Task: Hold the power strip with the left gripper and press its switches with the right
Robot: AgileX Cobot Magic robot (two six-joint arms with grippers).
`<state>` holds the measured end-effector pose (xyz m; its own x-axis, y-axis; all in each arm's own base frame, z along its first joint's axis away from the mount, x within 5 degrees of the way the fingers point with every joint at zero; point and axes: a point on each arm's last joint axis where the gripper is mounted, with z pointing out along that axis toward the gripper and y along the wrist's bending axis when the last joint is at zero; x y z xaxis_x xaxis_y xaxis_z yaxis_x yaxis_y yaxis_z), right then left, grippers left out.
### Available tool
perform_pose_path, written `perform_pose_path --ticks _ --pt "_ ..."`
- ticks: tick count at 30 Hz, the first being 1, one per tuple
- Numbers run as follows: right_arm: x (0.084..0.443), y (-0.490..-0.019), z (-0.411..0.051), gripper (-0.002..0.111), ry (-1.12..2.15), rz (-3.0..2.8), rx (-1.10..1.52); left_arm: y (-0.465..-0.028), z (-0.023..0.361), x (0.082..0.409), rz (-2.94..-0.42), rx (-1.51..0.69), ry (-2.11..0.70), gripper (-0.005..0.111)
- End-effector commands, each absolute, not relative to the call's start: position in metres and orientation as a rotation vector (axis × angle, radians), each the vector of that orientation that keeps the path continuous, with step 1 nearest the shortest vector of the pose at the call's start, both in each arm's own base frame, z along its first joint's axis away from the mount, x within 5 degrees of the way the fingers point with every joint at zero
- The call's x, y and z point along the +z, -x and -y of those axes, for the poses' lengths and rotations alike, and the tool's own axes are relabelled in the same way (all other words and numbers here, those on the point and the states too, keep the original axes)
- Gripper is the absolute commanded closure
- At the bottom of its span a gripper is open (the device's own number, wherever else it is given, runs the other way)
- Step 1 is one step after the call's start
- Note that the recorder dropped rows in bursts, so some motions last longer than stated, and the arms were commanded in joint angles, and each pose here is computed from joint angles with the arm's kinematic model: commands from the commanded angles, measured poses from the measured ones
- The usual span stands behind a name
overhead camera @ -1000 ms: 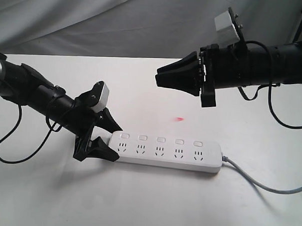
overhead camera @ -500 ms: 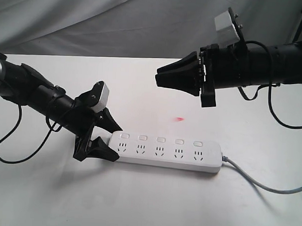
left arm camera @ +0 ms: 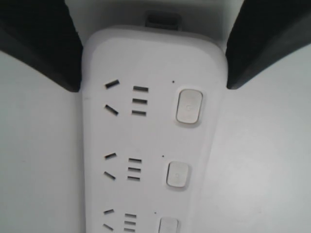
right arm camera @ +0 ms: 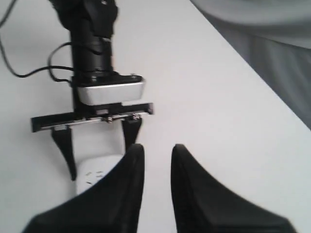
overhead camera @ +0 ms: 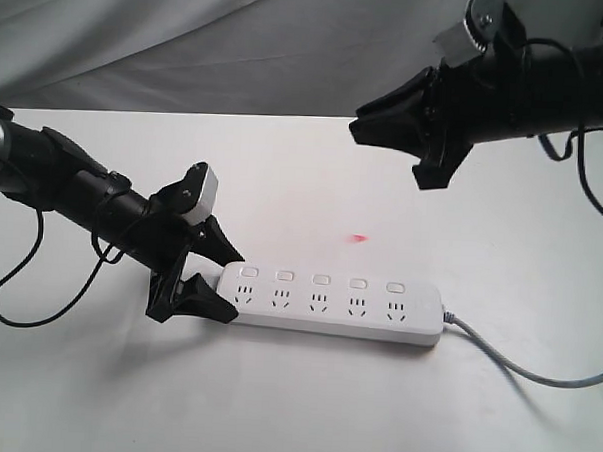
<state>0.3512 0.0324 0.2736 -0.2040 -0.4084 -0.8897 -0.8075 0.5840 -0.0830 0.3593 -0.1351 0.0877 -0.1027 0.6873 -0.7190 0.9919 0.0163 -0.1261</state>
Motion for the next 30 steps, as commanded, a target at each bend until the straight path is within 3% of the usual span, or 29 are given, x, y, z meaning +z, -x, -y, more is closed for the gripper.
perform_pose_path --ticks 1,5,11,22,30 --pt "0.304 -0.340 -0.018 0.089 0.747 -1.945 0.338 -0.361 0.136 0.088 -1.840 -0.831 -1.712 0.104" --pt "0.334 -0.325 -0.009 0.089 0.524 -1.972 0.256 -0.361 0.136 0.088 -1.840 -0.831 -1.712 0.104" --pt "0.367 -0.282 -0.004 0.089 0.450 -1.901 0.108 -0.361 0.136 0.088 -1.840 -0.831 -1.712 0.104" --pt "0.363 -0.182 0.006 0.089 0.184 -1.696 -0.103 -0.361 0.136 0.088 -1.840 -0.831 -1.712 0.104" --pt "0.348 -0.112 0.004 0.089 0.266 -1.541 -0.300 -0.361 0.136 0.088 -1.840 -0.831 -1.712 0.104"
